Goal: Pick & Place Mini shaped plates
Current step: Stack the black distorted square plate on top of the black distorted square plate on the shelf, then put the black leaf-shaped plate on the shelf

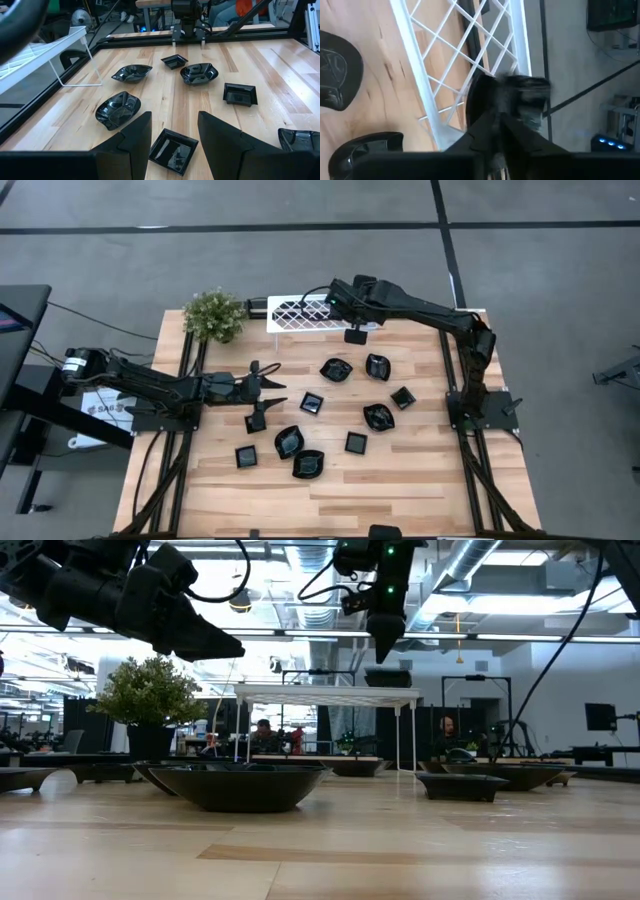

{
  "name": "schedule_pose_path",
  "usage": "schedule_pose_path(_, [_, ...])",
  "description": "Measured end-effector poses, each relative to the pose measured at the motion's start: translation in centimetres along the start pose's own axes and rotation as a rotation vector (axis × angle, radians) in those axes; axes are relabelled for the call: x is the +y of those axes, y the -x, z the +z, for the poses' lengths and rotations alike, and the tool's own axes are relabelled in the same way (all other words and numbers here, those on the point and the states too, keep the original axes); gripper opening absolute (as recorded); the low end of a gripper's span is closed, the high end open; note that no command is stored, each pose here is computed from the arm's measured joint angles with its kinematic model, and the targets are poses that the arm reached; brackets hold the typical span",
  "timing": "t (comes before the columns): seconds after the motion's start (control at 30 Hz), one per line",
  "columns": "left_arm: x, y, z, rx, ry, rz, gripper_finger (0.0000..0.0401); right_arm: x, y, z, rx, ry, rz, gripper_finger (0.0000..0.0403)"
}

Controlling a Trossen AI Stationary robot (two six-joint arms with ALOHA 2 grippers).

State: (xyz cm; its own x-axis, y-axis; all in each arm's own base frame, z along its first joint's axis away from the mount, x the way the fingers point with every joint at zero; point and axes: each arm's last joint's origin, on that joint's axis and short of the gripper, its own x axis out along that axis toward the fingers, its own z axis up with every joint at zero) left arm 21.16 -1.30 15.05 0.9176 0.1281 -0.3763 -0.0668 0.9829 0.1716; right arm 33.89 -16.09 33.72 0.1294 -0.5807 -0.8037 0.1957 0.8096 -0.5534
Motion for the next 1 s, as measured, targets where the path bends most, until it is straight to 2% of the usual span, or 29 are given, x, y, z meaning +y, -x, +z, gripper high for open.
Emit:
schedule_pose_path(0.23, [0.0, 0.0, 0.0, 0.000, 0.000, 0.000, 0.0163, 0.2, 0.5, -0.3, 0.019, 0.027, 0.014, 0.0121])
schedule_pose_path(0.33, [0.0, 0.0, 0.0, 0.000, -0.001, 0.000, 0.0163, 0.5, 1.4, -0.5, 0.021, 0.050, -0.002, 0.0139])
schedule_pose_path(0.47, [0.0, 0.0, -0.1, 0.009, -0.002, -0.001, 0.0163, 0.6, 4.0, -1.3, -0.021, 0.041, -0.003, 0.0146])
schedule_pose_path(0.57, [0.0, 0.0, -0.4, 0.038, -0.001, -0.004, 0.0163, 0.1, 6.8, -2.6, -0.100, -0.064, 0.014, 0.0141])
schedule_pose_path(0.77, [-0.1, 0.0, -1.0, 0.098, 0.013, -0.008, 0.0163, -1.4, 11.7, -6.4, -0.290, -0.418, 0.083, 0.0122])
schedule_pose_path(0.87, [-0.1, 0.1, -1.1, 0.109, 0.013, -0.009, 0.0163, 0.0, 12.7, -8.6, -0.326, -0.480, 0.114, 0.0117])
schedule_pose_path(1.0, [-0.1, 0.1, -1.1, 0.108, 0.013, -0.009, 0.0163, 3.4, 12.1, -11.0, -0.350, -0.506, 0.175, 0.0118])
